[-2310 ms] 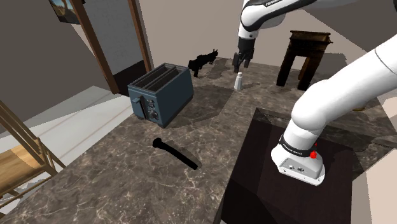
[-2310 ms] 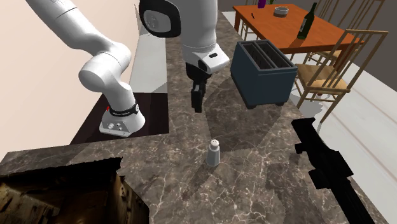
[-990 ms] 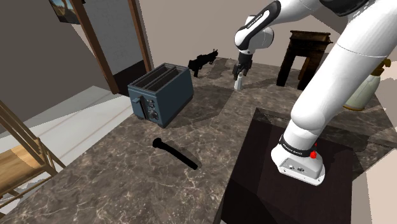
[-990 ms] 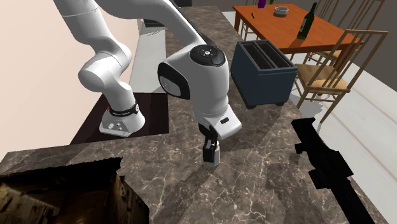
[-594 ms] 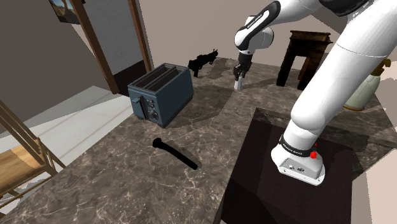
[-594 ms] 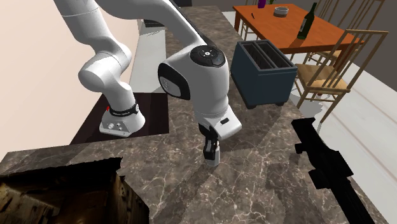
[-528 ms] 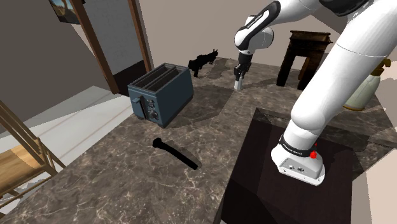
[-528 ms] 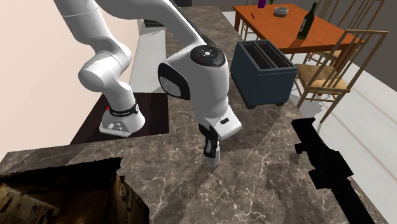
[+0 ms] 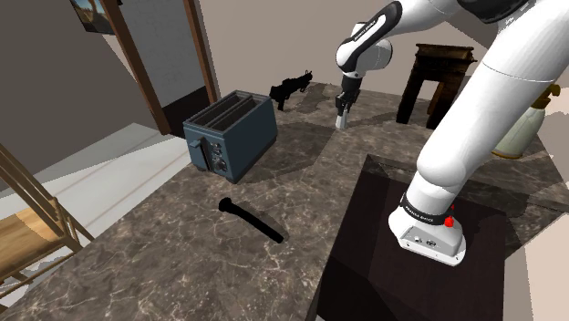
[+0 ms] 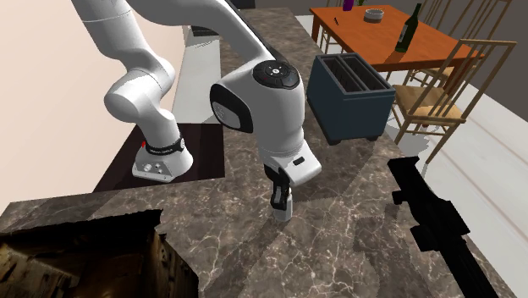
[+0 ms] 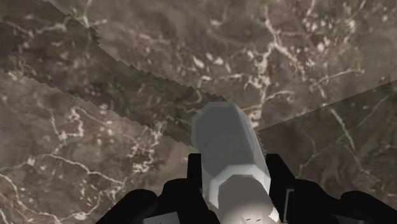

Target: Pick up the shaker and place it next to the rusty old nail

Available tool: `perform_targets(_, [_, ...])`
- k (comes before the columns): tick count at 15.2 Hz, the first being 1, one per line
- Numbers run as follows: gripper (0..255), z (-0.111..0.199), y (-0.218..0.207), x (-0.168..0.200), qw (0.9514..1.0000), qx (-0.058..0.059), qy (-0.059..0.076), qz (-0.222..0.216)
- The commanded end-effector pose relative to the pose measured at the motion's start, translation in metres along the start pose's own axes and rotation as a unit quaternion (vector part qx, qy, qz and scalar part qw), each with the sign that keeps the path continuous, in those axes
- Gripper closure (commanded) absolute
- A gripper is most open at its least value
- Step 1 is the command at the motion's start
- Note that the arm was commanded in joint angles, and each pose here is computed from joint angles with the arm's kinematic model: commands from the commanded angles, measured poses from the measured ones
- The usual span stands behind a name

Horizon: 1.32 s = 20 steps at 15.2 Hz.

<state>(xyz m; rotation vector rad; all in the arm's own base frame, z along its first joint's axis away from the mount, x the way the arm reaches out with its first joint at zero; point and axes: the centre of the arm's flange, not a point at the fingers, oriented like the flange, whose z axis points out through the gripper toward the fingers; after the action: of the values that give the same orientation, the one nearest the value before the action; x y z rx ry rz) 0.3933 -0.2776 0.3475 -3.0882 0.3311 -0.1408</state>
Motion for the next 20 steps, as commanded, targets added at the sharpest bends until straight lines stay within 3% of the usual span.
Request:
perform_targets(1, [255, -0.005, 0.000, 0.000, 1.0000, 0.000, 0.000, 0.000])
perform_targets(20, [255, -0.105, -0.005, 0.009, 1.0000, 0.000, 0.000, 0.000])
